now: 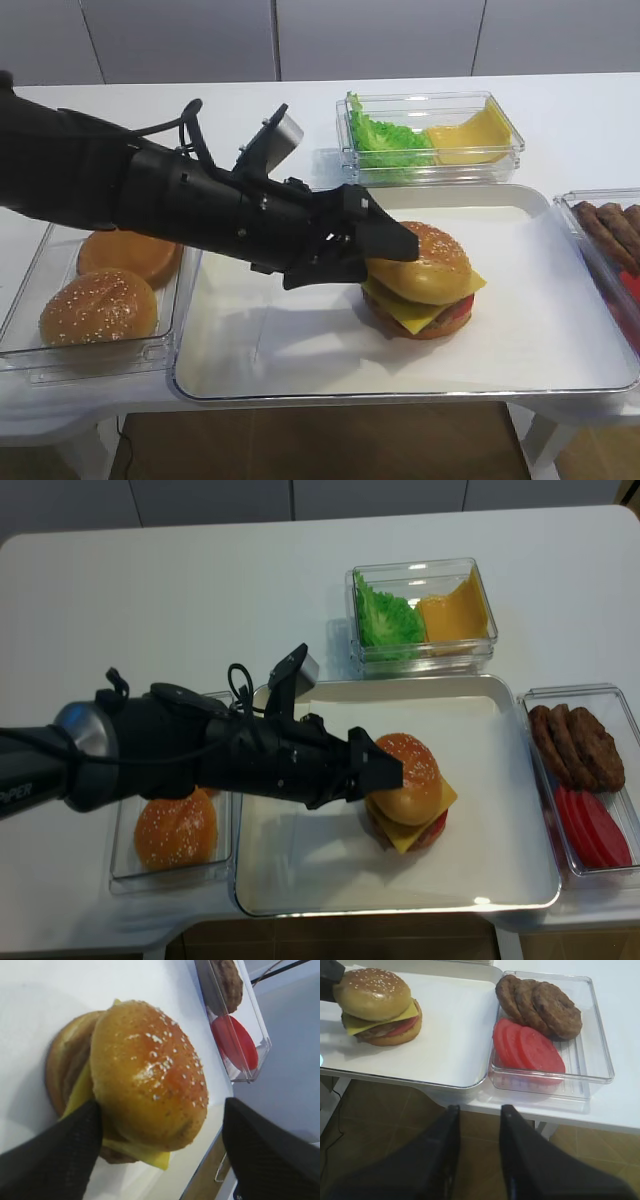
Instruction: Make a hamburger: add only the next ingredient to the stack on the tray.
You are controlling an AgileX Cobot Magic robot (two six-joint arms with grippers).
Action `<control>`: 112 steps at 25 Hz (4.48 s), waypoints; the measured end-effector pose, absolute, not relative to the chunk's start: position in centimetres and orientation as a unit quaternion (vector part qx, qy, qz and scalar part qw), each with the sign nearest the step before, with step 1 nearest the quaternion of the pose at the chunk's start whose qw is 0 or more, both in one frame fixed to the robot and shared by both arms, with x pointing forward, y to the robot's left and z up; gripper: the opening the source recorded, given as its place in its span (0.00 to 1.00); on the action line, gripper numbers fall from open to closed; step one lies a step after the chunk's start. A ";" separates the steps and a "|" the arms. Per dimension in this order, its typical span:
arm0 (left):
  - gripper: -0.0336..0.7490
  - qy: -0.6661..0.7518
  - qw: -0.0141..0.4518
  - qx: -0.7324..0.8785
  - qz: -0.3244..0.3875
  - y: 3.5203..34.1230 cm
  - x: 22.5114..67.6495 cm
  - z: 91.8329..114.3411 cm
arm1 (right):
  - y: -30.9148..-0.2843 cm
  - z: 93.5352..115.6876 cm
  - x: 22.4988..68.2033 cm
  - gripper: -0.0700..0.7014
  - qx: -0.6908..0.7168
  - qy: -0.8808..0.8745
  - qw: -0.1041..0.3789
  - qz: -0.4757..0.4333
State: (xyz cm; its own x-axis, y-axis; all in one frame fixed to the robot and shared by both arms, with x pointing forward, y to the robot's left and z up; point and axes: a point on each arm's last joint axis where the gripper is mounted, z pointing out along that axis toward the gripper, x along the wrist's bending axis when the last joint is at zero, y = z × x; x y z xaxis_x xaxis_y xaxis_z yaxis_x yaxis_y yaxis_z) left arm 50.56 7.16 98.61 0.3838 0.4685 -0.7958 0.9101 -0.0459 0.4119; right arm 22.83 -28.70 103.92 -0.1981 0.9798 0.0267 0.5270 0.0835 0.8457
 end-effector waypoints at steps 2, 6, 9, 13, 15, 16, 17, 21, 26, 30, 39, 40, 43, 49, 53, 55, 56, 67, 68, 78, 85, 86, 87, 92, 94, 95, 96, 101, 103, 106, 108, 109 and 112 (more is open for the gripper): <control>0.75 0.501 0.472 0.686 -0.236 7.0 50.4 98.6 | -28.7 103.9 22.8 0.36 0.559 0.674 0.297 0.381; 0.75 0.501 0.472 0.686 -0.236 7.0 50.4 98.6 | -28.7 103.9 22.8 0.36 0.559 0.674 0.297 0.381; 0.75 0.500 0.472 0.686 -0.237 7.0 50.4 98.6 | -28.7 103.9 22.8 0.36 0.559 0.674 0.297 0.381; 0.75 0.496 0.471 0.689 -0.237 7.0 50.3 98.6 | -28.7 103.9 22.8 0.36 0.559 0.674 0.297 0.381; 0.78 0.493 0.471 0.693 -0.234 7.1 50.3 98.8 | -28.7 103.9 22.8 0.36 0.559 0.674 0.297 0.381; 0.79 0.491 0.473 0.696 -0.228 7.2 50.3 99.0 | -28.7 103.9 22.8 0.36 0.559 0.674 0.297 0.381; 0.81 0.488 0.475 0.698 -0.222 7.2 50.2 99.2 | -28.7 103.9 22.8 0.36 0.559 0.674 0.297 0.381; 0.85 0.482 0.480 0.705 -0.200 7.5 50.1 100.0 | -28.7 103.9 22.8 0.36 0.559 0.674 0.297 0.381; 0.86 0.481 0.482 0.706 -0.196 7.6 50.1 100.3 | -28.7 103.9 22.8 0.36 0.558 0.675 0.297 0.381; 0.86 0.486 0.484 0.704 -0.184 8.5 50.6 100.6 | -28.7 103.9 22.8 0.36 0.558 0.675 0.297 0.381; 0.86 0.527 0.482 0.692 -0.106 15.0 52.0 103.8 | -28.7 103.9 22.8 0.36 0.559 0.674 0.297 0.381; 0.86 0.535 0.477 0.690 -0.095 15.9 52.0 104.1 | -28.7 103.9 22.8 0.36 0.559 0.674 0.297 0.381; 0.86 0.553 0.456 0.695 -0.058 18.6 51.7 105.2 | -28.7 103.9 22.8 0.36 0.559 0.674 0.297 0.381; 0.84 0.605 0.391 0.693 -0.009 23.9 50.4 106.5 | -28.7 103.9 22.8 0.36 0.559 0.674 0.297 0.381; 0.81 0.643 0.333 0.689 0.022 27.2 49.0 106.9 | -28.7 103.9 22.8 0.36 0.559 0.674 0.297 0.381; 0.80 0.661 0.302 0.686 0.035 28.5 48.2 107.2 | -28.7 103.9 22.8 0.36 0.559 0.674 0.297 0.381; 0.79 0.668 0.287 0.685 0.045 29.1 47.7 107.4 | -28.7 103.9 22.8 0.36 0.559 0.674 0.297 0.381; 0.76 0.688 0.243 0.670 0.137 30.7 41.5 111.4 | -28.7 103.9 22.8 0.36 0.559 0.674 0.297 0.381; 0.76 0.686 0.248 0.669 0.143 30.6 41.0 111.8 | -28.7 103.9 22.8 0.36 0.559 0.674 0.296 0.382; 0.76 0.658 0.285 0.667 0.204 29.9 35.0 114.6 | -28.7 103.9 22.8 0.36 0.559 0.674 0.296 0.382; 0.76 0.644 0.304 0.664 0.230 29.3 30.9 114.1 | -28.7 103.9 22.8 0.36 0.559 0.674 0.296 0.382; 0.76 0.644 0.303 0.664 0.229 29.2 30.4 113.6 | -28.7 103.9 22.8 0.36 0.559 0.674 0.296 0.382; 0.76 0.643 0.304 0.664 0.231 29.1 29.9 113.1 | -28.7 103.9 22.8 0.36 0.559 0.674 0.296 0.382; 0.75 0.635 0.316 0.660 0.247 28.7 27.1 110.8 | -28.7 103.9 22.8 0.36 0.559 0.674 0.296 0.382; 0.74 0.634 0.320 0.657 0.251 28.6 26.3 109.9 | -28.7 103.9 22.8 0.36 0.559 0.674 0.296 0.382; 0.74 0.634 0.321 0.656 0.254 28.6 26.0 109.4 | -28.7 103.9 22.8 0.36 0.559 0.674 0.296 0.382; 0.74 0.634 0.321 0.655 0.257 28.6 25.7 109.1 | -28.7 103.9 22.8 0.36 0.559 0.674 0.296 0.382; 0.74 0.639 0.312 0.641 0.288 28.9 24.3 107.5 | -28.7 103.9 22.8 0.36 0.559 0.674 0.296 0.382; 0.74 0.644 0.310 0.635 0.294 29.0 23.8 107.0 | -28.7 103.9 22.8 0.36 0.559 0.674 0.296 0.382; 0.74 0.645 0.316 0.629 0.299 28.9 23.1 106.5 | -28.7 103.9 22.8 0.36 0.559 0.674 0.296 0.382; 0.74 0.644 0.316 0.625 0.307 29.0 22.8 106.3 | -28.7 103.9 22.8 0.36 0.559 0.674 0.296 0.382; 0.74 0.644 0.318 0.623 0.311 29.0 22.6 106.3 | -28.7 103.9 22.8 0.36 0.558 0.675 0.297 0.382; 0.74 0.652 0.323 0.612 0.311 29.0 22.4 105.7 | -28.7 103.9 22.8 0.36 0.558 0.675 0.297 0.382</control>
State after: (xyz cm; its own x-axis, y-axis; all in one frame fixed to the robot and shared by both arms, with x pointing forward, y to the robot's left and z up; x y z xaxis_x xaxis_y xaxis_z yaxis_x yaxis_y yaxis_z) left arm 22.45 29.00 105.71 -0.0431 0.9983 -0.0403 0.5973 0.0581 0.7999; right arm 22.82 -28.68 103.93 -0.2011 0.9792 0.0254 0.5263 0.0862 0.8459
